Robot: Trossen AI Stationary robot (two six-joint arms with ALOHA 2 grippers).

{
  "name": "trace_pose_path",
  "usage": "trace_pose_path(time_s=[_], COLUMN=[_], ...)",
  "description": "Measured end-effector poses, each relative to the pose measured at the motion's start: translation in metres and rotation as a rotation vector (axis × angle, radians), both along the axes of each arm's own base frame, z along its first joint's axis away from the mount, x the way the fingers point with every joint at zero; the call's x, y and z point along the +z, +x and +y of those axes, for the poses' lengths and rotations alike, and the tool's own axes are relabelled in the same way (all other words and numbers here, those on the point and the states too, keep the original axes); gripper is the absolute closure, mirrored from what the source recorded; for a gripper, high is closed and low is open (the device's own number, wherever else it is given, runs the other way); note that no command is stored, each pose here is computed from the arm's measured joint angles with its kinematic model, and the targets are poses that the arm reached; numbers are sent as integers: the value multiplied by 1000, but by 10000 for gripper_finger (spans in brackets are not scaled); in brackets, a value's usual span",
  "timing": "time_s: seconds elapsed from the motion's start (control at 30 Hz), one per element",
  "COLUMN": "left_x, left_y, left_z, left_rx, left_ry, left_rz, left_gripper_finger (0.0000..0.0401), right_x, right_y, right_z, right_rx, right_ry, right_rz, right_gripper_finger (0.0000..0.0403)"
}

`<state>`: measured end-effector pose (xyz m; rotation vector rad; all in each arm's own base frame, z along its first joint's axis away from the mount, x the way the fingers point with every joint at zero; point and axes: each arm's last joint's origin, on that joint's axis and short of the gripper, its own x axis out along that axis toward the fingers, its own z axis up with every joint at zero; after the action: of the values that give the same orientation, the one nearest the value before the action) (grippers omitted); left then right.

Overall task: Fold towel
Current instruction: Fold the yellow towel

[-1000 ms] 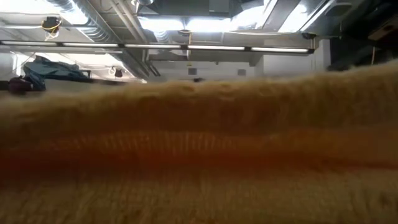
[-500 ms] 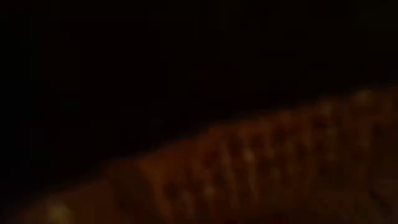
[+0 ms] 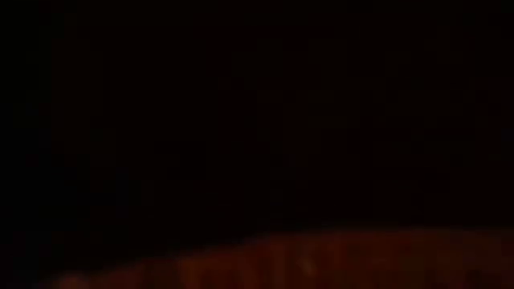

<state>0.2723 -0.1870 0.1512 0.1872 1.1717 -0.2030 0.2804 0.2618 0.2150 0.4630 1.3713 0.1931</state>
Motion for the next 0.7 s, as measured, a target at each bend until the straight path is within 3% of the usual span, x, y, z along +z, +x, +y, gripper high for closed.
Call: trace_pose_path(time_s=[0.23,0.5,0.7], left_x=[-18,-19,-21], left_y=[1,4,3], left_z=[29,36,43], left_rx=[123,91,57], left_ry=[-7,12,51], left_rz=[47,59,87], left_gripper_finger=[237,237,237], right_x=[0,0,-2], right_y=[-1,-1,-4], right_z=[1,1,0], right_rx=[4,-9,-63], right_ry=[32,34,60], right_rz=[33,40,133], right_gripper_finger=[317,317,301])
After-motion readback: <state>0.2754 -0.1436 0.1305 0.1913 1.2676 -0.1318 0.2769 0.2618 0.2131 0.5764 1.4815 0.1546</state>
